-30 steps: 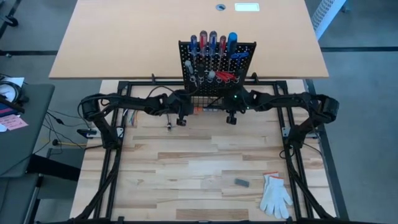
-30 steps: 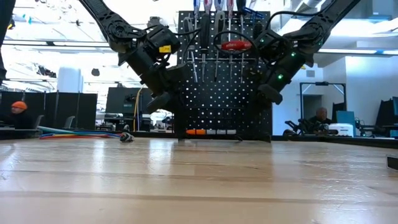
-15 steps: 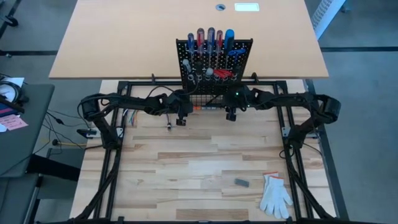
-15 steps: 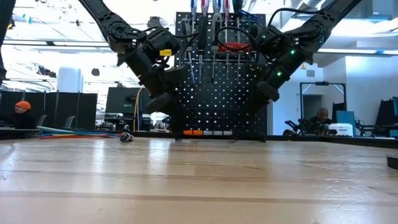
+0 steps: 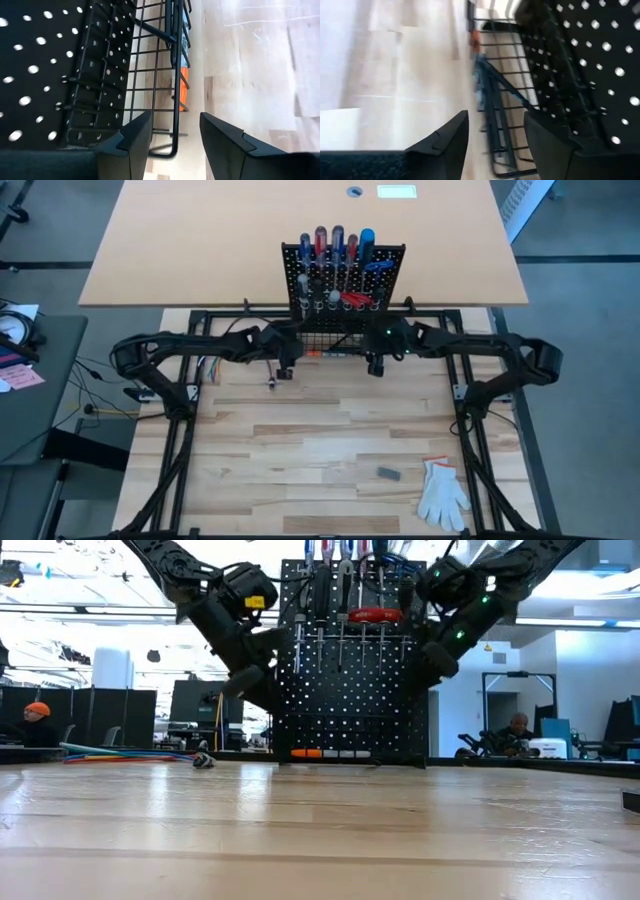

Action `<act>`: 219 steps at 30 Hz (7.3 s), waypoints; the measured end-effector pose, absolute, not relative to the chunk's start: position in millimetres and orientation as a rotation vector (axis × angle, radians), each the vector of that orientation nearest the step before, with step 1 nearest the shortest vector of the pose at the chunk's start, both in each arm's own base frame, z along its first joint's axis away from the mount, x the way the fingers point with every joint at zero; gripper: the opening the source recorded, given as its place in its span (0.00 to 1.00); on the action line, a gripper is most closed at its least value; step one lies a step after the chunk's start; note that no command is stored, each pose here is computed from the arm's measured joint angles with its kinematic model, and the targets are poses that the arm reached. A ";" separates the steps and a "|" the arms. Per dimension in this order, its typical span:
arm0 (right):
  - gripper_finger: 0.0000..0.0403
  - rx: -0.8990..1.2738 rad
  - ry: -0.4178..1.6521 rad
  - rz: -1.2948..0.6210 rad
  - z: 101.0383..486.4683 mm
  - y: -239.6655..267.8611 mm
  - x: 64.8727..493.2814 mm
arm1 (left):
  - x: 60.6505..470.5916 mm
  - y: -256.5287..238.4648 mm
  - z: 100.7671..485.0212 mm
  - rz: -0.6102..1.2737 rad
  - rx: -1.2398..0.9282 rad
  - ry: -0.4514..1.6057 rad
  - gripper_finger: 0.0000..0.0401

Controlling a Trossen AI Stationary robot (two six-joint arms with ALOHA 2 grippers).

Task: Hang tools onto peg board
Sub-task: Put the black box cutter into the black basket, then return to Home Position

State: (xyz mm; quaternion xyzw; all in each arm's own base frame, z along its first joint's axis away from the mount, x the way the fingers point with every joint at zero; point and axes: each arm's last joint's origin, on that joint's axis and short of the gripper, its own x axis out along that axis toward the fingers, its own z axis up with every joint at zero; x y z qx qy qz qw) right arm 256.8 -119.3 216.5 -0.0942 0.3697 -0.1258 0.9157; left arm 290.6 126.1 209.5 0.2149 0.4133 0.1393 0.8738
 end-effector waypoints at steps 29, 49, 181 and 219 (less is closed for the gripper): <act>0.45 0.435 0.909 0.127 187.6 190.2 218.6 | 262.1 21.8 213.9 0.238 0.284 1.000 0.41; 0.68 0.237 1.257 0.016 126.4 177.1 225.7 | 228.9 0.8 156.0 0.300 0.258 1.111 0.41; 0.02 0.076 -0.172 0.043 182.3 9.7 95.5 | 96.9 -1.6 178.4 0.185 0.121 -0.010 0.41; 0.02 0.001 -0.034 -0.135 168.5 -7.7 97.3 | 96.9 5.3 175.6 0.258 -0.011 0.003 0.41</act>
